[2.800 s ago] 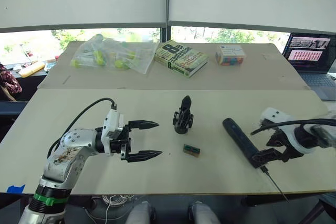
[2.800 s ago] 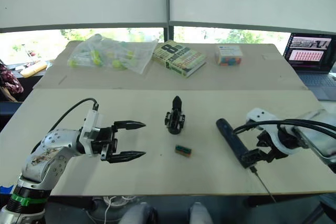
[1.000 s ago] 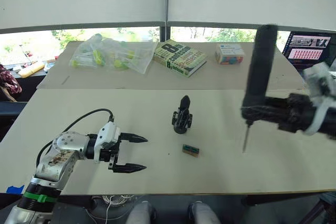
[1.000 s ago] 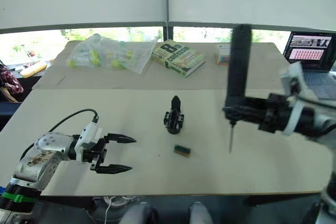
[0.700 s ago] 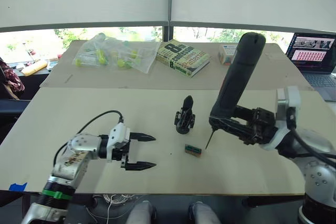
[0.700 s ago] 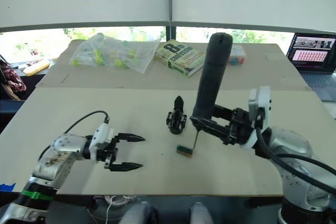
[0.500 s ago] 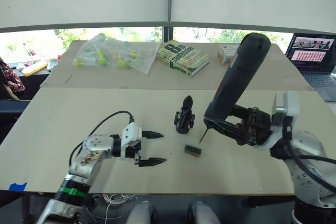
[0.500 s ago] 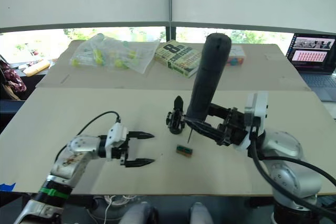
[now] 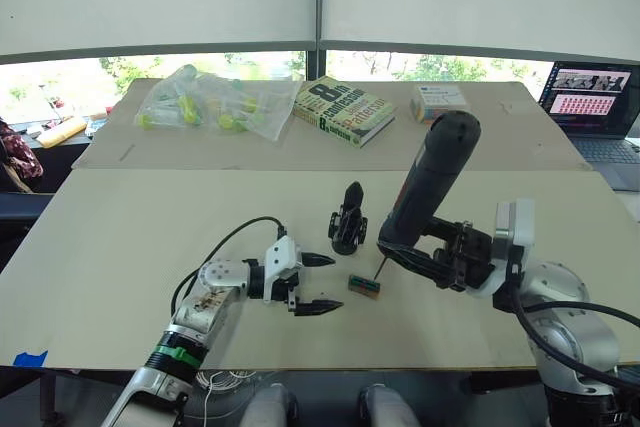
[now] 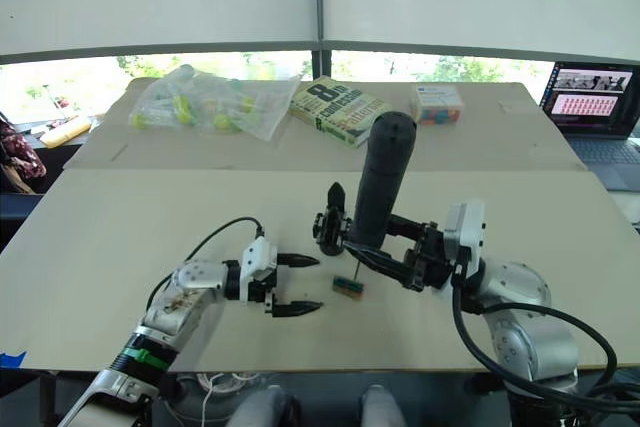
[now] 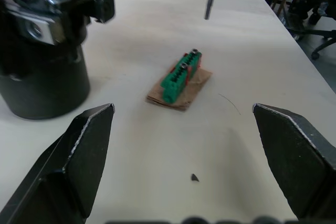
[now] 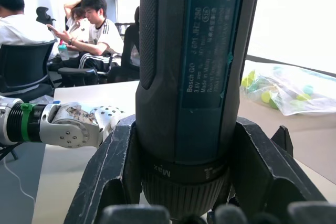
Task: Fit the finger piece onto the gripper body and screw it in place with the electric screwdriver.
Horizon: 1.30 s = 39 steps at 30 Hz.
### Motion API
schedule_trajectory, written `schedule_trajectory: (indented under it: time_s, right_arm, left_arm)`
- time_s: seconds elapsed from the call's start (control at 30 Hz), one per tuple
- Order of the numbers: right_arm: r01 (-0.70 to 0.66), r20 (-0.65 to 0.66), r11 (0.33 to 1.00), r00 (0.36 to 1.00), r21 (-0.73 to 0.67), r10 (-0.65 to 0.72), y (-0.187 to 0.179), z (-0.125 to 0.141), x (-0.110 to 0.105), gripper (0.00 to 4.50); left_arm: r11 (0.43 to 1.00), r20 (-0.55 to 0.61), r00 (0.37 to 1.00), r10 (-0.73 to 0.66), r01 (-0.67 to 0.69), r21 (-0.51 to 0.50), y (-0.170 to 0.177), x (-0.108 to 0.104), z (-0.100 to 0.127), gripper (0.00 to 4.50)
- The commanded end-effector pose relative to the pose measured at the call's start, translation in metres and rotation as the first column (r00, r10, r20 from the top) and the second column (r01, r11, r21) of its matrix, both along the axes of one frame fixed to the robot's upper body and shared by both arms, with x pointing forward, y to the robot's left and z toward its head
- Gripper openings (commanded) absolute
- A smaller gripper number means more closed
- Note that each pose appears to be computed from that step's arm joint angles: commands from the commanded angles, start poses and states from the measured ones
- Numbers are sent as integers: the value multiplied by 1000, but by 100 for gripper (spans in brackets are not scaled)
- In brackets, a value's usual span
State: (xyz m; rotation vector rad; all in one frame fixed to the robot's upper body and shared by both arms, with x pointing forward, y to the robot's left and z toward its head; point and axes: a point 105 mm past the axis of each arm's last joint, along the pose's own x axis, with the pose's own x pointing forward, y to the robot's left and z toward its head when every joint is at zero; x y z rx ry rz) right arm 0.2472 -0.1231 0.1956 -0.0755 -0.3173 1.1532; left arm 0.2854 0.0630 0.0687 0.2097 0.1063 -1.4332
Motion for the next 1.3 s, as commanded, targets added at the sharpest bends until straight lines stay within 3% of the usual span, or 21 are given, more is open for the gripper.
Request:
schedule_trajectory:
  time_s: [0.03, 1.3]
  right_arm:
    - [1, 77, 1000, 997, -13, 0, -4, 6, -3, 192]
    - [10, 91, 1000, 996, -17, -8, -1, 6, 2, 192]
  left_arm:
    - [999, 15, 999, -31, 31, -12, -9, -5, 3, 450]
    - [999, 23, 999, -36, 36, 8, -25, -8, -10, 450]
